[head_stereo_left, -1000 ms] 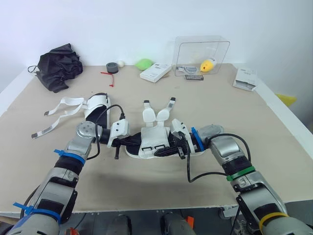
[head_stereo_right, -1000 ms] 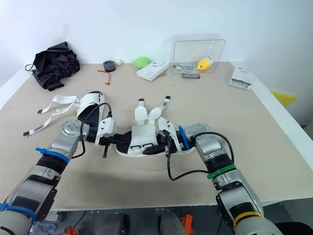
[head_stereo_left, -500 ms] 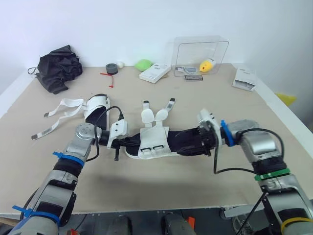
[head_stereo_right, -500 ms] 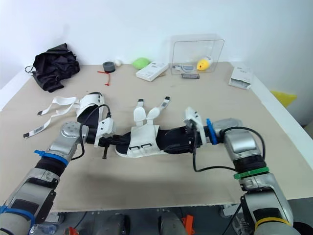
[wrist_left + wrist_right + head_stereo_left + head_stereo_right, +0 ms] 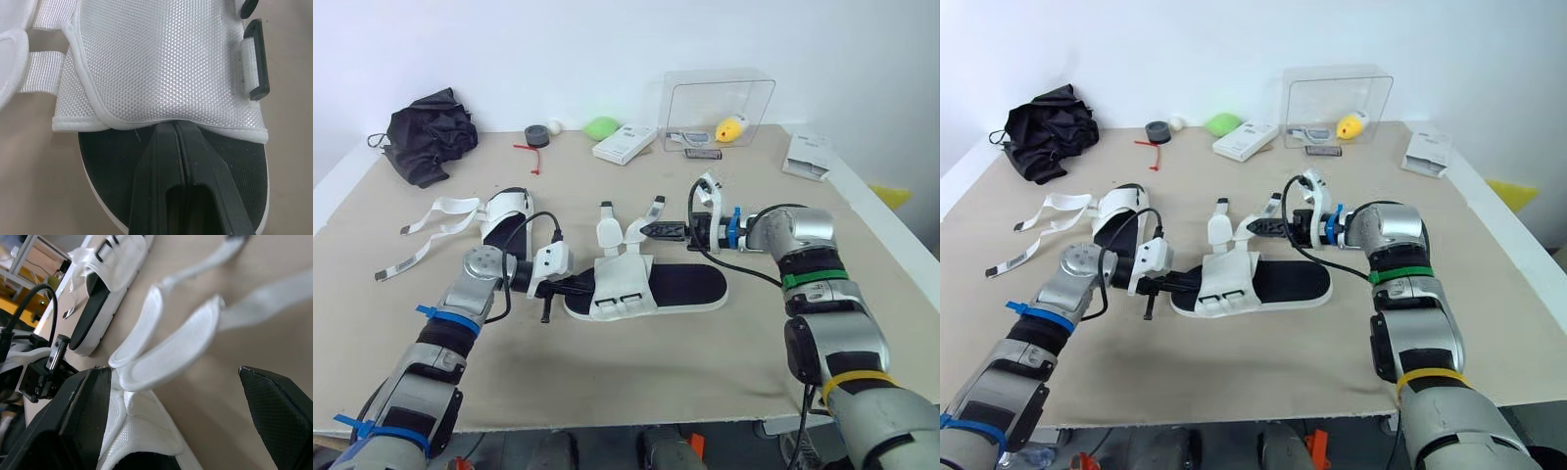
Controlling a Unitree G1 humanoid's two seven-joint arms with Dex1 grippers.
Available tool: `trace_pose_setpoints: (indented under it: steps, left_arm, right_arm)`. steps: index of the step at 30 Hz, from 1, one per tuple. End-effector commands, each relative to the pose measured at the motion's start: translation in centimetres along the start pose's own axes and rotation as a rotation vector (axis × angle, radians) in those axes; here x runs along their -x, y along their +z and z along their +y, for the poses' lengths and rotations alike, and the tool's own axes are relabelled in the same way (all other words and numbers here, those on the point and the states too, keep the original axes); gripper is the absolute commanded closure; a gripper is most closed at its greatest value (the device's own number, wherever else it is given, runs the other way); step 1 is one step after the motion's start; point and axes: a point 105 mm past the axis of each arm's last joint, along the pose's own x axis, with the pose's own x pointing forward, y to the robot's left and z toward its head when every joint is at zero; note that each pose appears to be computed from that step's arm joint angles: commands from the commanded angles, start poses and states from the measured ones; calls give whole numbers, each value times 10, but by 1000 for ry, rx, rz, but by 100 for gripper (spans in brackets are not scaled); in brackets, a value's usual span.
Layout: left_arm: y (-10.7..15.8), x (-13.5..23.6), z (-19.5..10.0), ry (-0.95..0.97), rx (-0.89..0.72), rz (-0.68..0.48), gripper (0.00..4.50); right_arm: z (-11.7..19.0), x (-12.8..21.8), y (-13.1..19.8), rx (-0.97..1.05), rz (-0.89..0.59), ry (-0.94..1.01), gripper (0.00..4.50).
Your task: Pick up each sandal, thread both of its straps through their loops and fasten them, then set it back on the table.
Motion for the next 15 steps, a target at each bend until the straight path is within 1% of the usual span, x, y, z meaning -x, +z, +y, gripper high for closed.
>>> trace_pose_setpoints:
  steps: [1, 5, 12, 15]
  left_arm:
    - [-40, -10, -24, -69, 120, 123, 450]
    - [-40, -9, -25, -65, 121, 123, 450]
    - [-40, -8, -24, -57, 123, 123, 450]
    - [-41, -6, -24, -55, 125, 127, 450]
  right_arm:
    - [15, -7, 11, 32, -13, 68, 3]
    - [21, -20, 18, 48, -51, 97, 3]
    - [16, -32, 34, -2, -183, 59, 3]
    - [14, -36, 36, -14, -209, 49, 3]
